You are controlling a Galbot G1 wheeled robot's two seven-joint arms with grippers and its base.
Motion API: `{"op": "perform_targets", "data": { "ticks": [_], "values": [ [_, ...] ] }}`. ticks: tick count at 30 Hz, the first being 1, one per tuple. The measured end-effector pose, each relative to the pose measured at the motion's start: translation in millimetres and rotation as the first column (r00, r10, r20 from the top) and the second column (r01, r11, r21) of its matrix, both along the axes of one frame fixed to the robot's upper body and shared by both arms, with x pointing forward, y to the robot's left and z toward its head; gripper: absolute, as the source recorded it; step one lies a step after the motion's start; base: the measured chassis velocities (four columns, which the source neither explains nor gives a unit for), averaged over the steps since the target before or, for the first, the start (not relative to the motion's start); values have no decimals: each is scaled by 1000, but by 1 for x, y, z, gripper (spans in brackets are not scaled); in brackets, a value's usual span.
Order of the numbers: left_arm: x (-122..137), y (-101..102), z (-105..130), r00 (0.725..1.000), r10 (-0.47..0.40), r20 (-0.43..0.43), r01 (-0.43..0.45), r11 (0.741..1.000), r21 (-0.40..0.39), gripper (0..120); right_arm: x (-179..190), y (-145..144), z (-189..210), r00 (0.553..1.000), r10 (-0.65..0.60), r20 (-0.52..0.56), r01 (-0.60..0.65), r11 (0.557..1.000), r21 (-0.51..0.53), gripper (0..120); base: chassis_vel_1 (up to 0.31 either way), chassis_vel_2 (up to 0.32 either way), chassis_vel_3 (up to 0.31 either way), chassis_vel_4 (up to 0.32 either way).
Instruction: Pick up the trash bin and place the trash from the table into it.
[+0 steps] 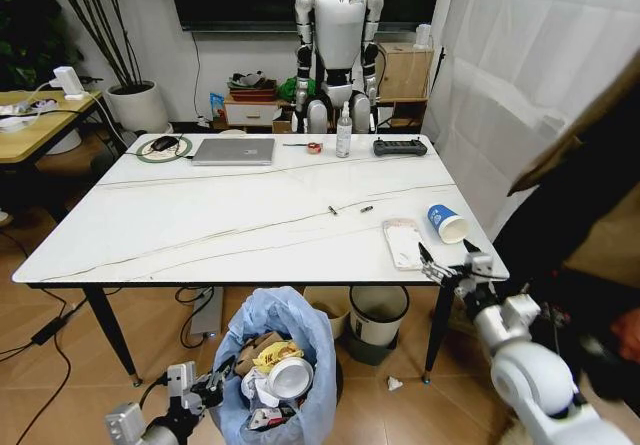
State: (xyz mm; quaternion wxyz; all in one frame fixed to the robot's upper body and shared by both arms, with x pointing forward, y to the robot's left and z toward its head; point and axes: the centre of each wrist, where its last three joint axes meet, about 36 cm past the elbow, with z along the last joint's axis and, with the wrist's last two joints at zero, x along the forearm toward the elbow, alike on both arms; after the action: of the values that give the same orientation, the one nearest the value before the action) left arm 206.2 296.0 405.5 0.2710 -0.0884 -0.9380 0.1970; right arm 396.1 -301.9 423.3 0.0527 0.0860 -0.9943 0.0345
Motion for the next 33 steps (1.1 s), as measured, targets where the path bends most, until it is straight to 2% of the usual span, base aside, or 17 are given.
{"op": "perform_targets", "data": {
  "ticks": [7, 13, 19, 29, 30, 32, 33],
  "values": [
    [1, 5, 6, 1000, 15, 16, -15, 1000, 14, 0, 35, -5, 4, 1000, 1, -26, -1, 1000, 6, 100, 0, 0, 0, 0],
    [0, 7, 8, 999, 34, 20, -34, 999, 17, 0, 66, -13, -1, 995, -17, -96, 26, 995, 94, 100, 0, 0, 0, 0],
    [2, 10, 10, 999, 42, 26, -43, 999, 23, 0, 85, -21, -17, 986, -36, -161, 61, 986, 158, 100, 0, 0, 0, 0],
    [3, 12, 11, 998, 48, 29, -49, 998, 27, 0, 99, -36, -38, 979, -63, -193, 96, 981, 168, 100, 0, 0, 0, 0],
    [3, 12, 12, 998, 49, 30, -50, 998, 26, 0, 104, -40, -42, 979, -68, -190, 101, 981, 167, 91, 0, 0, 0, 0],
    [4, 11, 12, 998, 50, 31, -50, 998, 26, 0, 106, -41, -43, 980, -72, -187, 104, 981, 167, 83, 0, 0, 0, 0],
    [4, 11, 12, 998, 50, 31, -50, 998, 26, 0, 106, -41, -43, 980, -72, -187, 104, 981, 167, 83, 0, 0, 0, 0]
  ]
}}
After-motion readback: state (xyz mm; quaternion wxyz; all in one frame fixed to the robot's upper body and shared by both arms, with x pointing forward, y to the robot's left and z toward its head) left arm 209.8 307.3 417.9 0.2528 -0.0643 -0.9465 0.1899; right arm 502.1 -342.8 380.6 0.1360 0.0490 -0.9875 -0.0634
